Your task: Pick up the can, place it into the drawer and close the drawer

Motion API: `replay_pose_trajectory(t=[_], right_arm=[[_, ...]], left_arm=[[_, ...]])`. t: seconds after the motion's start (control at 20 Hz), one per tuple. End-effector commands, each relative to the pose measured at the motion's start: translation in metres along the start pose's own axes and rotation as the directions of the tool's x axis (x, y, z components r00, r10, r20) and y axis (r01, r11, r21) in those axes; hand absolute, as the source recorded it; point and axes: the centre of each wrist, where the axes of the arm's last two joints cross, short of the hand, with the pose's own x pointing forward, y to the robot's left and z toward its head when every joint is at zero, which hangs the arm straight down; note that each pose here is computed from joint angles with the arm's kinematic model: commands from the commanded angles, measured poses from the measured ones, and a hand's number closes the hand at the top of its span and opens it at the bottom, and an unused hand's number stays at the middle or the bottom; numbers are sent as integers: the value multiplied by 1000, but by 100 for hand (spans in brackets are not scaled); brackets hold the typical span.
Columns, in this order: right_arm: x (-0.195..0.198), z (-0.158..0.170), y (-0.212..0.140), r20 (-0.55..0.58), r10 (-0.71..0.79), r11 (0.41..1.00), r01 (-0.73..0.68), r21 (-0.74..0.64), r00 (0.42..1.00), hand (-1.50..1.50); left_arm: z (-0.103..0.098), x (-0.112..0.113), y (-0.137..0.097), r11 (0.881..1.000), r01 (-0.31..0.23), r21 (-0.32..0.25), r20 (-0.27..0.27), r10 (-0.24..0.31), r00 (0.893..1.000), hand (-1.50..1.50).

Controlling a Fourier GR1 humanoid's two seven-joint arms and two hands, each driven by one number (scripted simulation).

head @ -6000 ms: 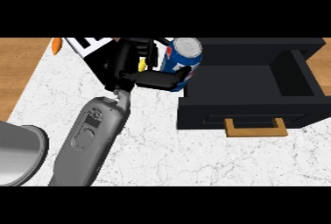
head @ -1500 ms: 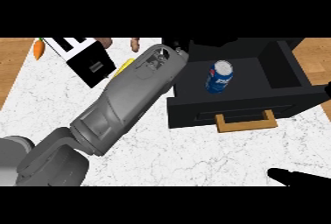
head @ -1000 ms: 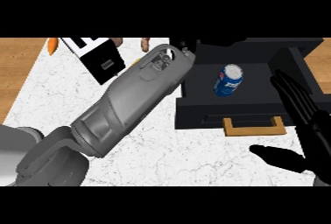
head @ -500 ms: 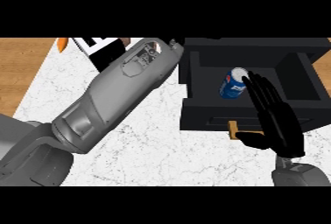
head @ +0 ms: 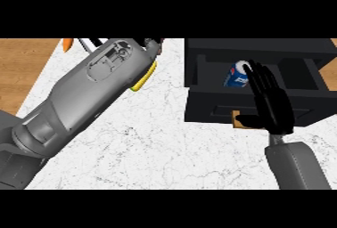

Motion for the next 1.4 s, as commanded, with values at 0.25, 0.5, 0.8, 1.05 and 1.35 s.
replay_pose_trajectory(t=[0.25,0.5,0.8,1.05,1.35], right_arm=[[-15,-14,49,-53,66,998,-65,19,996,-150],[-22,-46,41,-69,100,993,-104,-52,993,-150],[-16,-73,56,-78,124,989,-130,-70,989,-150],[-4,-112,36,-92,127,981,-138,-133,988,-150],[-8,-131,23,-117,121,978,-138,-157,986,-150]], left_arm=[[-1,2,45,1000,-14,13,-14,14,1000,-150],[5,-7,65,1000,23,1,-28,-23,999,-150],[14,1,75,999,9,-35,-40,-11,999,-150],[27,-30,79,1000,13,-18,-50,-14,999,-150],[49,-42,93,999,28,-38,-51,-30,998,-150]])
